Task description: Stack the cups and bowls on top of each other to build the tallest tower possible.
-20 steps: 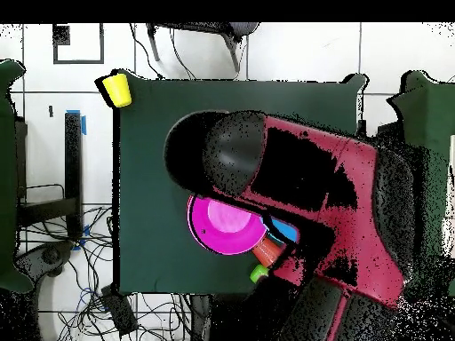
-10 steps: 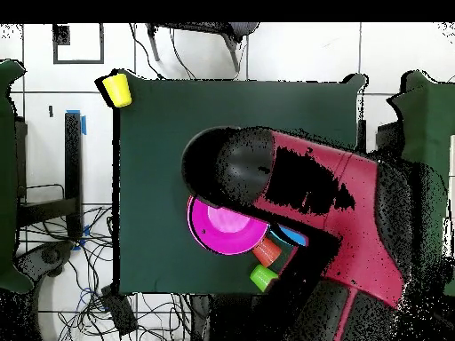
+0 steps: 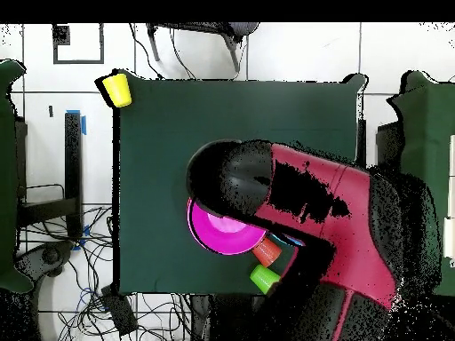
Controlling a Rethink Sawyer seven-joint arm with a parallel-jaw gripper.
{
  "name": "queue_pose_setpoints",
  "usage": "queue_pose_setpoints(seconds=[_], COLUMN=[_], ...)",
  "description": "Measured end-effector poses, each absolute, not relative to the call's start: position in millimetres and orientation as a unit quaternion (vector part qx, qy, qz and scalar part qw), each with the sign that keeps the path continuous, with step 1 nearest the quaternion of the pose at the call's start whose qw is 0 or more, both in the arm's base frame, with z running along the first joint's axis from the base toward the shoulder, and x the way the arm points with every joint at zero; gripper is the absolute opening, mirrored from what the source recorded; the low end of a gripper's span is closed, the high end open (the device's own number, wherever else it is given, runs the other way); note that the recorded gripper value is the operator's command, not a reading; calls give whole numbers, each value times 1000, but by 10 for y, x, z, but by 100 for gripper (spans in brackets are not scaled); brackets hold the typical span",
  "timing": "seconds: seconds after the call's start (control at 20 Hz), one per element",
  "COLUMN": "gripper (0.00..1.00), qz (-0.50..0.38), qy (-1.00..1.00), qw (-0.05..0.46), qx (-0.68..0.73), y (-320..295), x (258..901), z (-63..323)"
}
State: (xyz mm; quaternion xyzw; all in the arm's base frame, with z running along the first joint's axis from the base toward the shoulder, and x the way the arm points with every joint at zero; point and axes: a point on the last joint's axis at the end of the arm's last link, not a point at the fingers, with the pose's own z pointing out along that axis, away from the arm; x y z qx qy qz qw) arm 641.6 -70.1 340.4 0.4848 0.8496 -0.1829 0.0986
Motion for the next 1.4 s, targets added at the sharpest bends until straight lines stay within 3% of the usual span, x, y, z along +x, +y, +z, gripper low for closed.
queue_pose_setpoints(seconds=[1.4], gripper=[0], qz=[-163], qy=[861], qw=[148], qx=[459], y=[-759], x=[6298], z=[2681])
